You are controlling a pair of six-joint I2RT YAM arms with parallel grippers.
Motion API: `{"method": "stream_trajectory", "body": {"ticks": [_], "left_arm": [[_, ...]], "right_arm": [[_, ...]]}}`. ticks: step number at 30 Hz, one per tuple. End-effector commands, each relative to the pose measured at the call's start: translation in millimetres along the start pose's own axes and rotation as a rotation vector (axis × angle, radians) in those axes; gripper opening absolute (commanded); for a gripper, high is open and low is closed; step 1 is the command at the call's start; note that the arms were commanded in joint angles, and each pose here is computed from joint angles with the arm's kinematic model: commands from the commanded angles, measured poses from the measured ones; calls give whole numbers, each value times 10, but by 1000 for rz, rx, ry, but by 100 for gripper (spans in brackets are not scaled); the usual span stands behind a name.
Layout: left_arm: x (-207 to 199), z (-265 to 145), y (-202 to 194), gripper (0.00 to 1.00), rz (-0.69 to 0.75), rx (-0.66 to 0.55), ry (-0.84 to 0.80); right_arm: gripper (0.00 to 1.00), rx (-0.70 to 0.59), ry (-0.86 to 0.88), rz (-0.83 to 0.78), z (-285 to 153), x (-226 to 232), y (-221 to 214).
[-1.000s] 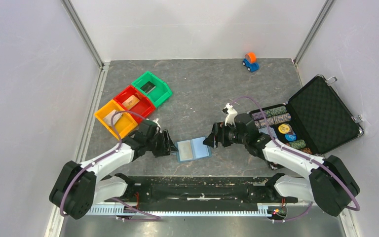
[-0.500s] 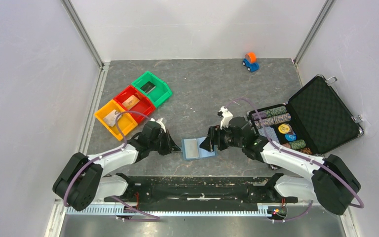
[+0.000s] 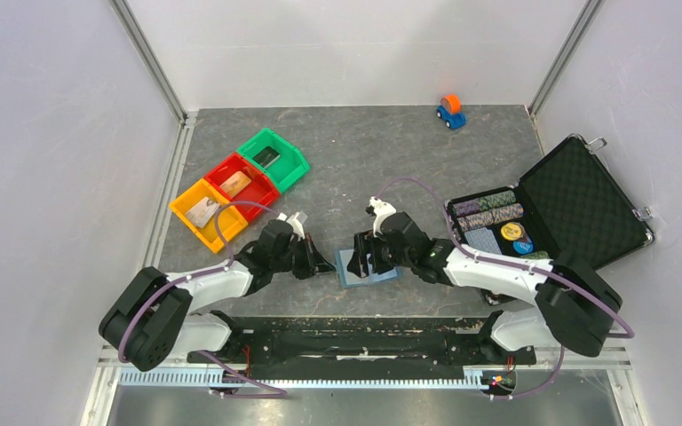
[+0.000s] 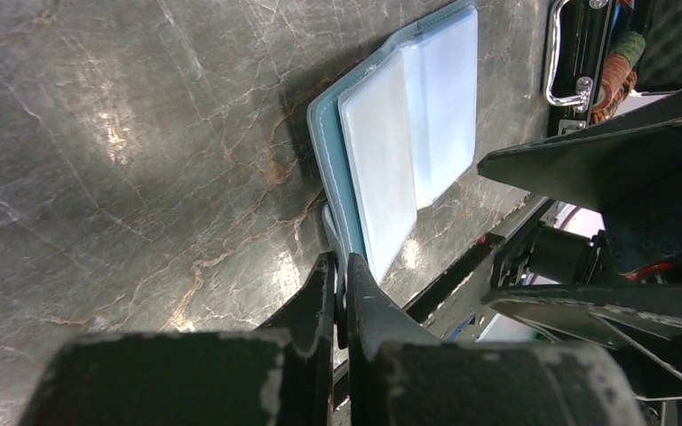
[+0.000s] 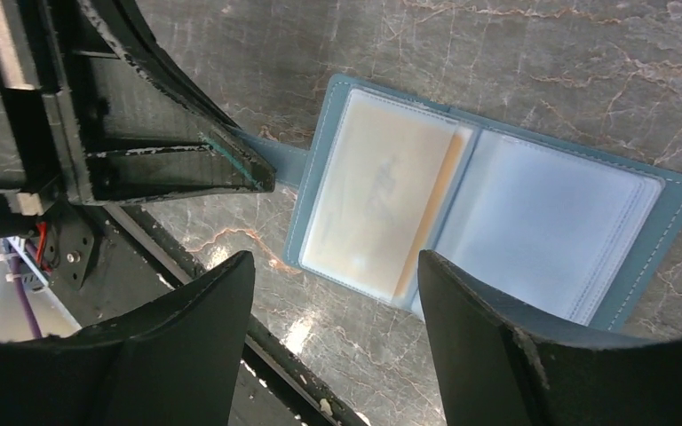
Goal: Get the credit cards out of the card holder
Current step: Remove the credit card from the card holder.
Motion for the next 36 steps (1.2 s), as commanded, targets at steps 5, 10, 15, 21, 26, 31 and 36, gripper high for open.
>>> {"method": "stream_trajectory", "body": {"ticks": [5, 10, 15, 21, 26, 31, 36], "left_arm": [[-100, -29, 18, 2, 4, -16, -59], [-115, -35, 16, 2, 8, -13, -67], [-124, -39, 29, 2, 19, -10, -63], [-134, -41, 46, 2, 35, -4, -57], [-126, -54, 50, 2, 44, -5, -45], [-129, -53, 53, 2, 47, 0, -43], [-132, -52, 54, 2, 45, -1, -43]], "right_arm": [[64, 13, -26, -47, 179, 101, 28], [62, 48, -34, -72, 287, 128, -43], [55, 96, -104, -111, 337, 72, -137], [48, 110, -209, -137, 368, -46, -174], [41, 96, -247, -146, 345, -79, -164], [41, 83, -232, -137, 310, -16, -123], [46, 54, -162, -127, 278, 136, -53]]}}
Point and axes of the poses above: each gripper's point midway between its finger pads, its own z axis out along the fingers, its own x axis along the line the jaws close on, y = z × x, the point moved 6 cm from there along -z, back along the fingers, and after that the axes turned 8 degrees about z, right-handed, at the moved point
